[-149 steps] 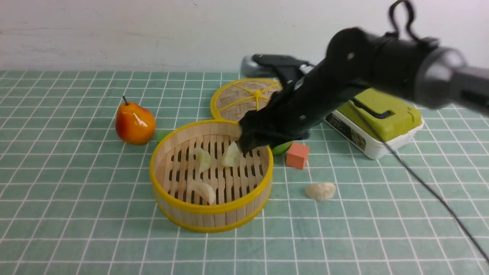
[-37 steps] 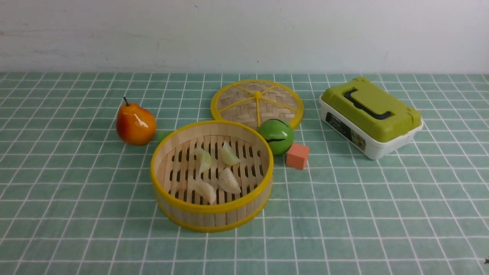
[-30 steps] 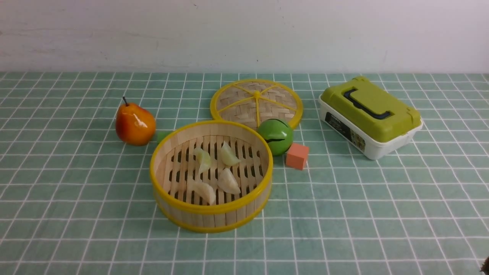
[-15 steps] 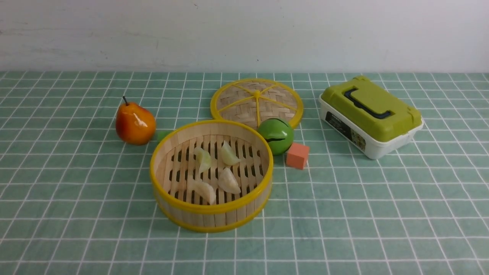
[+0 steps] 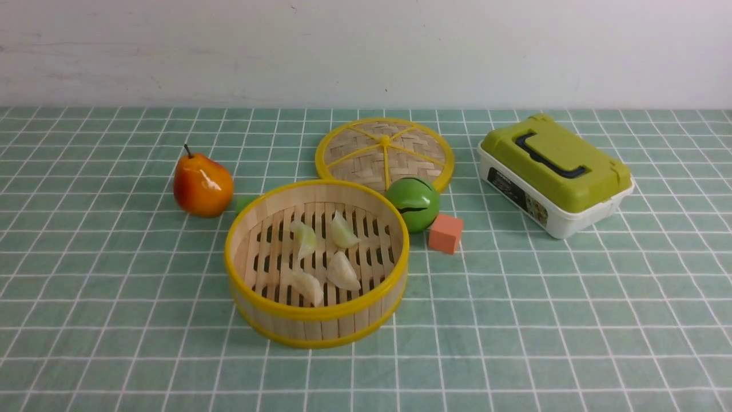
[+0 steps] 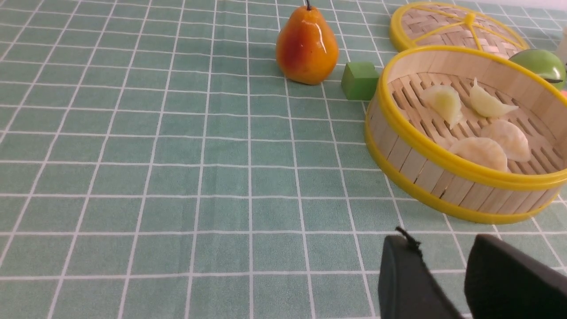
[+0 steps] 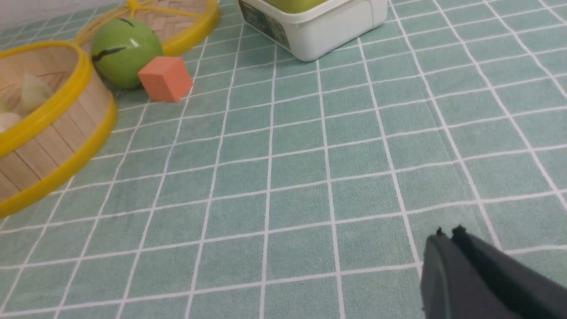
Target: Put the dumplings into the steamer on the table with the blue tablecloth.
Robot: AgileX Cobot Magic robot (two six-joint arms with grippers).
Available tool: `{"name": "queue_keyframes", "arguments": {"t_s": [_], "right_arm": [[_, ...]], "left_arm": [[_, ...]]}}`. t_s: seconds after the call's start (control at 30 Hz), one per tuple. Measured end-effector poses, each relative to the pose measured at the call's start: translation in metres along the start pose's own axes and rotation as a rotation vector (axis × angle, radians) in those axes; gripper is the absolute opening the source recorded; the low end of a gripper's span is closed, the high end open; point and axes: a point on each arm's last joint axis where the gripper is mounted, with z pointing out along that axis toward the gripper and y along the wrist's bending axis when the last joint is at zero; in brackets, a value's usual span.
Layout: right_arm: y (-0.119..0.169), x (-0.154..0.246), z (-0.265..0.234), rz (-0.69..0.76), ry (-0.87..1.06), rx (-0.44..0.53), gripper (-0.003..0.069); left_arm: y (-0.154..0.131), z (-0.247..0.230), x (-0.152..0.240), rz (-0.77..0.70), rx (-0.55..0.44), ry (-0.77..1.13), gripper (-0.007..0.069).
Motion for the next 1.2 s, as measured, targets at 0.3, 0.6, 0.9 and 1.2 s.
{"name": "queue_keyframes", "arguments": {"t_s": [0.3, 0.6, 0.9, 1.2], "right_arm": [[0.0001, -0.0001, -0.0001, 0.003, 0.001, 0.0, 0.0018], [0.0, -0.0018, 0.0001, -0.026, -0.023, 0.0, -0.0005], [0.0015, -0.0003, 0.0, -0.118, -0.005, -0.016, -0.0021], [0.0016, -0.0003, 0.0, -0.119, -0.005, -0.017, -0.0016]], "left_arm": [[0.0, 0.0, 0.0, 0.0, 0.0, 0.0, 0.0217], [0.0, 0.0, 0.0, 0.0, 0.0, 0.0, 0.0227], [0.0, 0.0, 0.0, 0.0, 0.0, 0.0, 0.0227], [0.0, 0.0, 0.0, 0.0, 0.0, 0.0, 0.0227]]}}
